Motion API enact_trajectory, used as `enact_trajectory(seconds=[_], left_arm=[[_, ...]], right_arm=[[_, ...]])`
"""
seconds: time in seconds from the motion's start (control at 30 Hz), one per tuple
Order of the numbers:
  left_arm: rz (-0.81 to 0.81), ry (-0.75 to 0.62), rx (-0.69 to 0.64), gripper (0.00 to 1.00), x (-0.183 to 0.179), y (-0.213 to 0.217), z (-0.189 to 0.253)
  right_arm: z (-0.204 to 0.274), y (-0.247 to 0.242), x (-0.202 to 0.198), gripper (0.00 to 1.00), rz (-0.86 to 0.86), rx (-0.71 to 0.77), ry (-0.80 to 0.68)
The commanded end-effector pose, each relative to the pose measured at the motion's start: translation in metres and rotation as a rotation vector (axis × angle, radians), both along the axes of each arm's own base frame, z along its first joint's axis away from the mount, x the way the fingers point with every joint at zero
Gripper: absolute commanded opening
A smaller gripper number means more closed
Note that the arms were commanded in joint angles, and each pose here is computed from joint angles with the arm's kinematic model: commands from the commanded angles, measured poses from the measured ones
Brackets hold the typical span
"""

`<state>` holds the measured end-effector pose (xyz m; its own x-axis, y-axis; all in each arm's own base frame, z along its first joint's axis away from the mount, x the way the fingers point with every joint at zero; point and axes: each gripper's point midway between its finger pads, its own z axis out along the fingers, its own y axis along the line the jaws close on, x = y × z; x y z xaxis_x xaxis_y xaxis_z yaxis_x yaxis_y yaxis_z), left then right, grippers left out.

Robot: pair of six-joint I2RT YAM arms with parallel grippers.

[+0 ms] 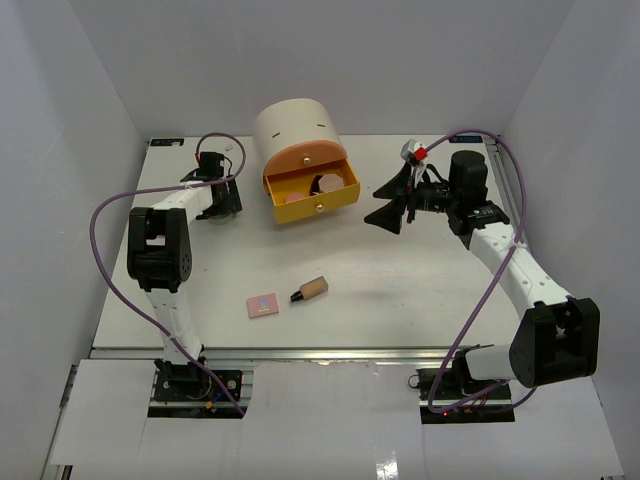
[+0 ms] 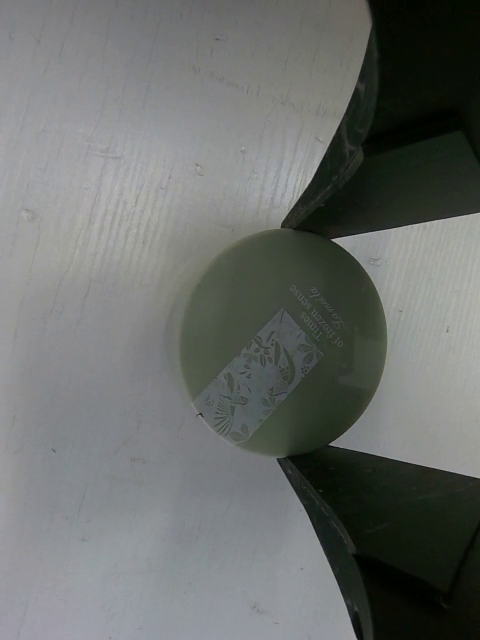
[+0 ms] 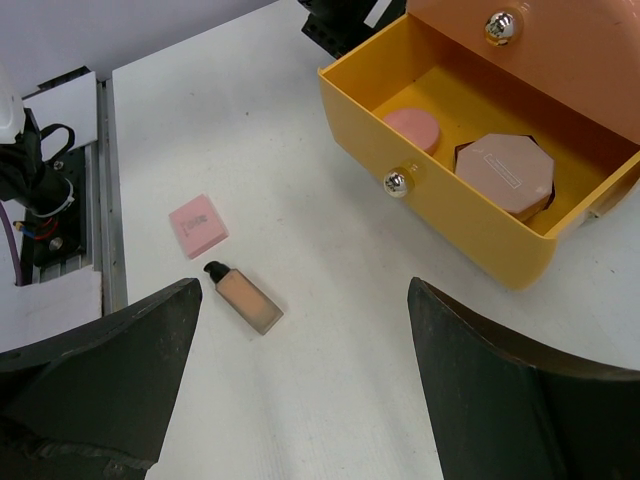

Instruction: Organize the makeup

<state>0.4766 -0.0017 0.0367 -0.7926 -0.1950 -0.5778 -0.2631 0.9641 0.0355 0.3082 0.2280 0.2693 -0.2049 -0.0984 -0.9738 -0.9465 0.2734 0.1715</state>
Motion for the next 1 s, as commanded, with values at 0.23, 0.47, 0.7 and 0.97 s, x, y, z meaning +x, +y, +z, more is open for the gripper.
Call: enact_trajectory(seconds=[0.23,0.47,0.7,0.97], left_arm=[[-0.043,-0.267,-0.188,0.09,-0.008,-0.030,0.105],[-0.190,-0.534,-0.315,0.07,-0.063,-0.092,0.205],[-0.395,-0.570,-0.405,0.07,-0.089,-0.184,0.237],[-0.423,-0.569,-0.291,0.09,-0.059,-0.223,0.232]], right_arm=[[0.015,-0.005,-0.005,0.90,0.010,0.032,-0.052],[0.015,-0.009,-0.003,0.90,0.001,0.034,-0.049],[0.014,-0.014,0.001,0.90,-0.019,0.034,-0.045],[0.011,-0.017,0.003,0.90,-0.023,0.046,-0.026]])
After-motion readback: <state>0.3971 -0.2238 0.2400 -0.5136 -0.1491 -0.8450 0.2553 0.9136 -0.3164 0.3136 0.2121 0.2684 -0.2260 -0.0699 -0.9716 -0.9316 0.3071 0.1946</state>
